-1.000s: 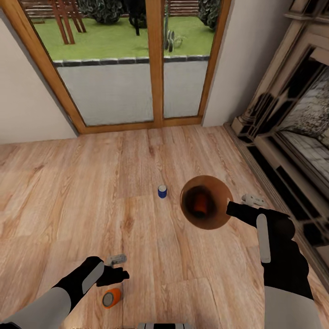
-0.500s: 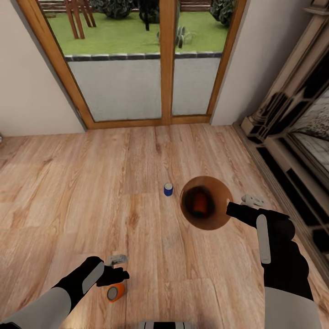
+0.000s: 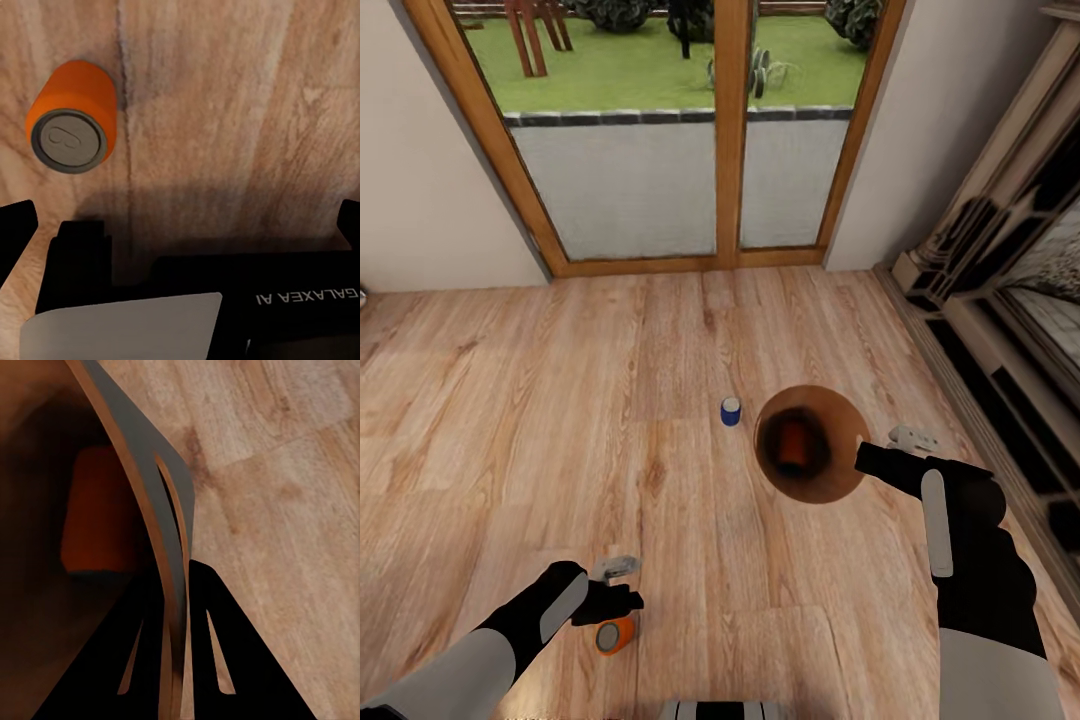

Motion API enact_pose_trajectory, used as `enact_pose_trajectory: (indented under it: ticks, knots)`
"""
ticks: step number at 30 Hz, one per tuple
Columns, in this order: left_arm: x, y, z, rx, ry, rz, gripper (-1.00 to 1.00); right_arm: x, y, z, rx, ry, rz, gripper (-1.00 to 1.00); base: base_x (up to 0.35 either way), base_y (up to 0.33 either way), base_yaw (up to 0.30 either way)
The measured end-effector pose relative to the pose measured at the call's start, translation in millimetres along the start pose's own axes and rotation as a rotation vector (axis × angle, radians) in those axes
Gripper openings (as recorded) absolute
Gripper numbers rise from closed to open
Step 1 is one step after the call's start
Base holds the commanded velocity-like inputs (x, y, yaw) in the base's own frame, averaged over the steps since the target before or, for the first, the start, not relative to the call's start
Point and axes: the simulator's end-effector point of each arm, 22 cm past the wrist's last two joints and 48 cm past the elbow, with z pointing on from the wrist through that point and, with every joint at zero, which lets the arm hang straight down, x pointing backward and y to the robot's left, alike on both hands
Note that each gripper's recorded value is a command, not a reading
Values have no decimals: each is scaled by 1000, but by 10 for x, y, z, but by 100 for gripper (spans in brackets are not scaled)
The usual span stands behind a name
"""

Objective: Put the three can of soda from the living room inside the tash can in the kitchen.

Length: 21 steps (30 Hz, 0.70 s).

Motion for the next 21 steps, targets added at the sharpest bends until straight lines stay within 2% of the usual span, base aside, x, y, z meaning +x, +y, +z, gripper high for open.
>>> enact_pose_trajectory:
  ticks: [21]
  knots:
    - [41,21,82,-1,6,-4,100,100,-52,87,13,22,-1,-100,0,0,91]
